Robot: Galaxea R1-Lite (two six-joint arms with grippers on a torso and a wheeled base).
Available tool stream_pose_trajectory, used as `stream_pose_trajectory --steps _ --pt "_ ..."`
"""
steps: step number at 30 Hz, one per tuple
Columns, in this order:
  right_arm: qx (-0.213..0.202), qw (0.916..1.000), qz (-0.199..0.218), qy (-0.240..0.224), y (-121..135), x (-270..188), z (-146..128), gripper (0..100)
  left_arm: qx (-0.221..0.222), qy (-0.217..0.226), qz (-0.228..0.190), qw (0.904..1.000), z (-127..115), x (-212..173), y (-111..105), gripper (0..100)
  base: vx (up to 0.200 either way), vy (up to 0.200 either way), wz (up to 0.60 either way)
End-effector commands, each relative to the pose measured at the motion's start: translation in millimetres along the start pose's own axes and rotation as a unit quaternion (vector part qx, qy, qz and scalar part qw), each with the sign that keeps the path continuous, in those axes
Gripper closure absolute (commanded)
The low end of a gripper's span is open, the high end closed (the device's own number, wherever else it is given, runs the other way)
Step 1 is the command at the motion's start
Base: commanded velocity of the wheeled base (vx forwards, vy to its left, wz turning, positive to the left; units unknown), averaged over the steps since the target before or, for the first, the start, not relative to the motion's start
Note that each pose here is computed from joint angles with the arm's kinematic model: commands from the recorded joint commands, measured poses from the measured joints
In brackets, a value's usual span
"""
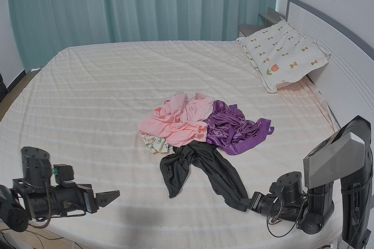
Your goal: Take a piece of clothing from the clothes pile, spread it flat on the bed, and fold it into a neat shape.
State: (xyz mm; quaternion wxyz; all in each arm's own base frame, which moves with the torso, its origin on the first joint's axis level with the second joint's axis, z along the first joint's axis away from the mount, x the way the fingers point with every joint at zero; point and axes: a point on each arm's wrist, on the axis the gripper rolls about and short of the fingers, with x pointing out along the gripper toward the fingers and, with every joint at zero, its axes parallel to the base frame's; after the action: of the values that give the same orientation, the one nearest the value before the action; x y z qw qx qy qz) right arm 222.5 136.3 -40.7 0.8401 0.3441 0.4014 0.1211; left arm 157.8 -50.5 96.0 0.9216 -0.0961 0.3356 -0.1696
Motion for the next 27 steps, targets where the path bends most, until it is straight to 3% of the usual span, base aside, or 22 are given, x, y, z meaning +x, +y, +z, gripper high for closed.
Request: stream_pose_trajectory --steps 1,5,13,17,27 --pt "0.000 1.0000 0.005 -0.003 1 1 0 100 -0.033 0.075 0.093 0.9922 -30 113 -17 0 0.000 0.000 0.00" --pt "0.000 1.0000 0.004 -0.002 0 1 0 100 -0.063 0.021 0.098 0.9929 -30 153 -33 0 0.000 0.000 0.00" --pt "0.000 1.0000 0.005 -0.001 1 1 0 100 -0.042 0.024 0.097 0.9941 -46 196 -53 0 0.000 0.000 0.00" --pt "0.000 1.0000 0.006 0.000 1 2 0 100 -0.040 -0.005 0.092 0.9950 -40 217 -66 0 0.000 0.000 0.00" --pt "-0.002 1.0000 0.007 0.001 1 2 -1 100 -0.035 -0.027 0.096 0.9945 -45 255 -78 0 0.000 0.000 0.00"
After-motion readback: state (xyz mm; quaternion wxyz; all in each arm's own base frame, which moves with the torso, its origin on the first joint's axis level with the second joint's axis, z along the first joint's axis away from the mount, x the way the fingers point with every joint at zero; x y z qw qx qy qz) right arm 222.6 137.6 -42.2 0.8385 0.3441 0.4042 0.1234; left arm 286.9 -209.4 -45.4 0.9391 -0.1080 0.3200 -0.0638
